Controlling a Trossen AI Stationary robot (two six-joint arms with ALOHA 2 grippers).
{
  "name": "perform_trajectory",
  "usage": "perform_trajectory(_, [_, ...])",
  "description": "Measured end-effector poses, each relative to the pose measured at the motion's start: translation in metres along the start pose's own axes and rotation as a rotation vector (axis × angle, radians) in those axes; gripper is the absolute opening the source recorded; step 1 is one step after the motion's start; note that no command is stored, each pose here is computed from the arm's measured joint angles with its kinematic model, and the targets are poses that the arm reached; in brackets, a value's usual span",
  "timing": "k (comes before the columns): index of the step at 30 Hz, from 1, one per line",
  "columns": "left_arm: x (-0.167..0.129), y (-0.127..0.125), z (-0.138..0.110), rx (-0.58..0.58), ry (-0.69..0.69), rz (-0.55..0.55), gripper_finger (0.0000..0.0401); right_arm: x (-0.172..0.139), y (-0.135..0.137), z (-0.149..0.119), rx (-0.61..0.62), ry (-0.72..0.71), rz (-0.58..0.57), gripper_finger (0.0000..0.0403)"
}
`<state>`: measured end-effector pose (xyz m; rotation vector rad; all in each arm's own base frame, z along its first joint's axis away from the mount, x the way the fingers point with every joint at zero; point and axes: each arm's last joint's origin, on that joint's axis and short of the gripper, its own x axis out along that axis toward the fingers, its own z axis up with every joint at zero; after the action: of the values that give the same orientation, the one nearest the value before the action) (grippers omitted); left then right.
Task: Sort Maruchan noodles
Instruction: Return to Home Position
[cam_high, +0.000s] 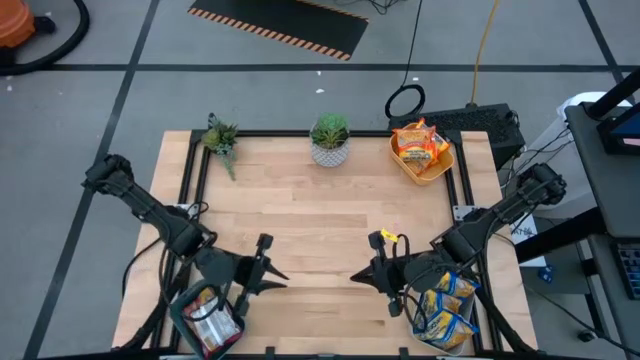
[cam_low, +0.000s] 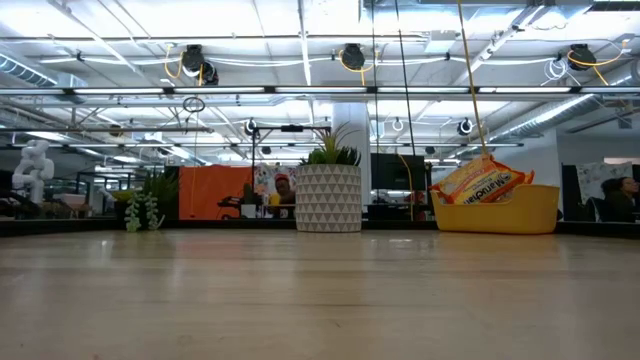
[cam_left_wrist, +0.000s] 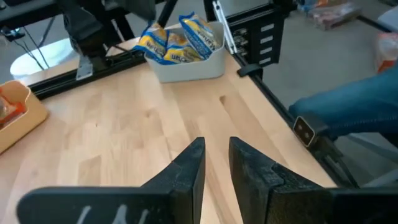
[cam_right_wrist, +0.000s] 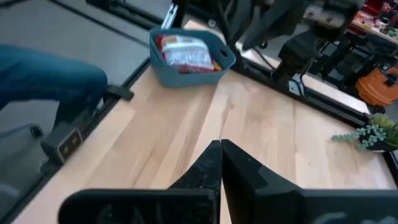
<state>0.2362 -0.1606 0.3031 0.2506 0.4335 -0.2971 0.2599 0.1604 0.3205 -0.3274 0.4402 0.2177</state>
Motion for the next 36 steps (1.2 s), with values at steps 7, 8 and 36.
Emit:
perform_trajectory(7, [0.009, -0.009, -0.033, 0.039, -0.047, -0.043, 0.0076, -0.009, -0.002, -0.019, 0.009, 0.017, -0.001, 0.0001])
perform_trajectory(8, [0.010, -0.009, -0.038, 0.034, -0.056, -0.057, 0.0076, -0.011, -0.003, -0.023, 0.010, 0.017, -0.001, 0.0001])
perform_trajectory(36, [-0.044, 0.029, -0.130, -0.179, -0.247, 0.022, 0.0076, -0.070, -0.015, -0.148, 0.123, -0.421, -0.051, 0.0000])
